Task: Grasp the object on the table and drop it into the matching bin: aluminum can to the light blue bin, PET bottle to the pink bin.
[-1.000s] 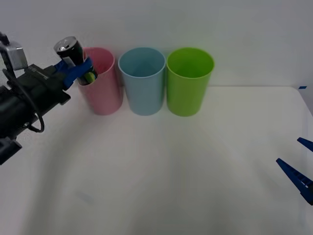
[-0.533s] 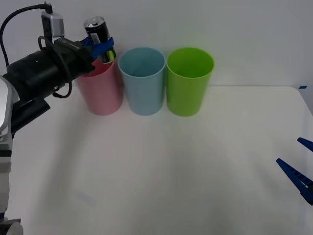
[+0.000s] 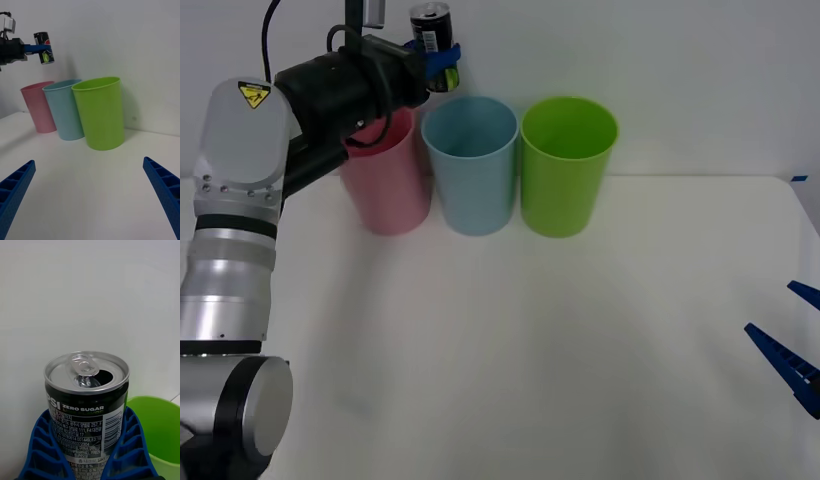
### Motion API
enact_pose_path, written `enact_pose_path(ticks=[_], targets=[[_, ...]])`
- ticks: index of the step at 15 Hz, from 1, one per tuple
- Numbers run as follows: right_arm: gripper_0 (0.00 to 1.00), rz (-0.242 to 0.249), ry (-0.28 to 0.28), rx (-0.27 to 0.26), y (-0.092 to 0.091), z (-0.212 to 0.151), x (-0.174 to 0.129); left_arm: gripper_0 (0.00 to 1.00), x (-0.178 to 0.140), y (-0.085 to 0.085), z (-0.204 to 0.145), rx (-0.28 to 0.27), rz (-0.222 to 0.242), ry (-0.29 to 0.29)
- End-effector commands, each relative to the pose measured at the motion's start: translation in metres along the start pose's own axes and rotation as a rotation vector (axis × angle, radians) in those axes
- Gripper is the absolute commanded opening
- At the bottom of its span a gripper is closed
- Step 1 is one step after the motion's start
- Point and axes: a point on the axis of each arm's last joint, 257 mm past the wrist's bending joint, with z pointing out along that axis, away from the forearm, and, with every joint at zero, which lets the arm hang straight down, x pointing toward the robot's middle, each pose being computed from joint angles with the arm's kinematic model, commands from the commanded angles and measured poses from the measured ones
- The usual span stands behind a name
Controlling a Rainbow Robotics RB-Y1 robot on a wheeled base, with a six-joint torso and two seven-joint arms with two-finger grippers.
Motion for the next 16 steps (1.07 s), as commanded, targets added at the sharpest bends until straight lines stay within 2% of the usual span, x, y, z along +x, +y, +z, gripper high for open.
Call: enact_pose_path(ticks=[1,11,13,14,15,16], targets=[[1.0,0.0,0.0,0.0,0.0,0.0,0.0,0.0,0.0005,-0.0046,0.0147,-0.021,0.018,0.012],[1.0,0.0,0.0,0.0,0.0,0.0,0.0,0.0,-0.0013,-0.0105,0.0214,-0.028,0.036,0.008],[1.0,0.0,0.0,0.0,0.0,0.0,0.0,0.05,-0.0011,-0.0117,0.0215,-0.025,0.031,0.006],[1.0,0.0,0.0,0.0,0.0,0.0,0.0,0.21,-0.0021,-0.0122,0.0218,-0.024,0.029,0.002],[1.0,0.0,0.0,0.0,0.0,0.0,0.0,1.0,-0.0043,-0.0112,0.0214,-0.027,0.025,-0.006],[1.0,0.0,0.0,0.0,0.0,0.0,0.0,1.0,-0.006,-0.0114,0.0216,-0.028,0.026,-0.012]])
